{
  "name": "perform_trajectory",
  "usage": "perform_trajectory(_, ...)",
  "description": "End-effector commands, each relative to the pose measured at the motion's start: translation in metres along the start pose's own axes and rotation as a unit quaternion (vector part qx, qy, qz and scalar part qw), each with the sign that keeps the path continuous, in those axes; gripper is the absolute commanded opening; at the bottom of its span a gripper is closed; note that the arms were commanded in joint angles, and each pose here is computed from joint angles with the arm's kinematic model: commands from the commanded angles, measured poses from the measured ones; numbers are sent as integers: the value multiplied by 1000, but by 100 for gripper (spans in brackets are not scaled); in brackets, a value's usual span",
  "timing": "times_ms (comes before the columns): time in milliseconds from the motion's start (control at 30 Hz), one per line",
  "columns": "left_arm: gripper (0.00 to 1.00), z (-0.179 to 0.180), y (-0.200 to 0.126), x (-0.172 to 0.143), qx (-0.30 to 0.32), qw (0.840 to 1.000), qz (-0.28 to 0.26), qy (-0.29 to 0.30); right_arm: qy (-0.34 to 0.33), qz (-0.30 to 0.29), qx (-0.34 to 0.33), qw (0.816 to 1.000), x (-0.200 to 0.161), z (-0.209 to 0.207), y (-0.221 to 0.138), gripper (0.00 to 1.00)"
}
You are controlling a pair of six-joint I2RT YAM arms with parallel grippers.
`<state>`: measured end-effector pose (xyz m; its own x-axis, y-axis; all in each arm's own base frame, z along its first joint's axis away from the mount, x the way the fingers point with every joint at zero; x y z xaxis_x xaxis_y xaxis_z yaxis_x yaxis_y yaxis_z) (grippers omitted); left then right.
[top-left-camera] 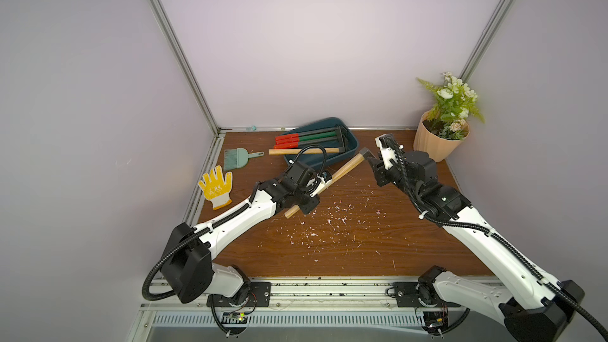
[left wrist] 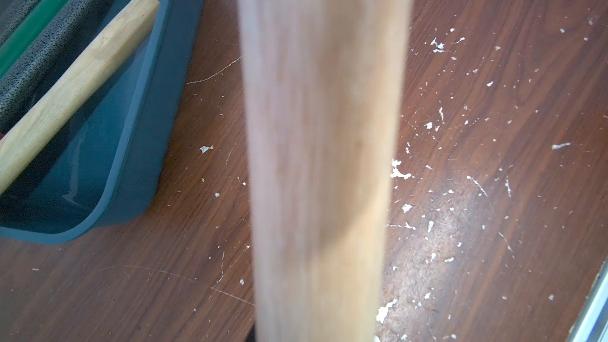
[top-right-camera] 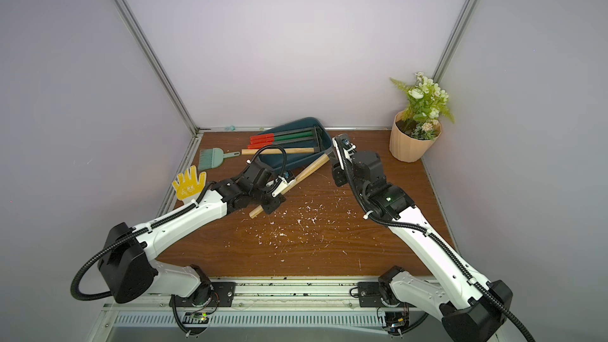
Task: Put the small hoe into the storage box
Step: Pick up the hoe from the center of the board.
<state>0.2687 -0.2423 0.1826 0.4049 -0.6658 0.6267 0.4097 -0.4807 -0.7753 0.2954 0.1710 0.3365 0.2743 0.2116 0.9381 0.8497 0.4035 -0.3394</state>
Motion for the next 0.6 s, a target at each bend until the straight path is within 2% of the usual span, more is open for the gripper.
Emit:
perform_trajectory(0,0,4,-29,42,3,996,-86,8,-6,-19,-11,1000,7,-5,-1,39)
perform_trajectory(200,0,1,-31,44,-5,996,-92,9,-4,-13,-27,1000,2,-11,1,26)
perform_trajectory(300,0,1,-30,42,-7,996,-90,8,1,-16,-30,999,5,-12,1,14)
perform_trajectory(367,0,1,-28,41,-7,996,-87,5,7,-22,-36,999,9,-14,0,2)
perform_trajectory(400,0,1,-27,40,-7,996,-87,4,11,-23,-42,999,11,-16,0,0)
perform_trajectory(433,3,1,-26,40,-4,996,-86,2,11,-21,-45,999,12,-17,1,0)
perform_trajectory(567,24,15,-25,38,48,996,-79,-10,6,11,-58,998,13,-20,9,0)
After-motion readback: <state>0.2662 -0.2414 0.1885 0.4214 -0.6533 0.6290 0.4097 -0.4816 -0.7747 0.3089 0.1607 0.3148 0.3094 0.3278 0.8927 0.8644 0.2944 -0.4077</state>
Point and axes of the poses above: each gripper's point midway between its finger pads, its own y axis out along the fingers, its own z axis along the line the jaws close on, x = y × z, the point moved 3 cm from there along -y, back along the fingers
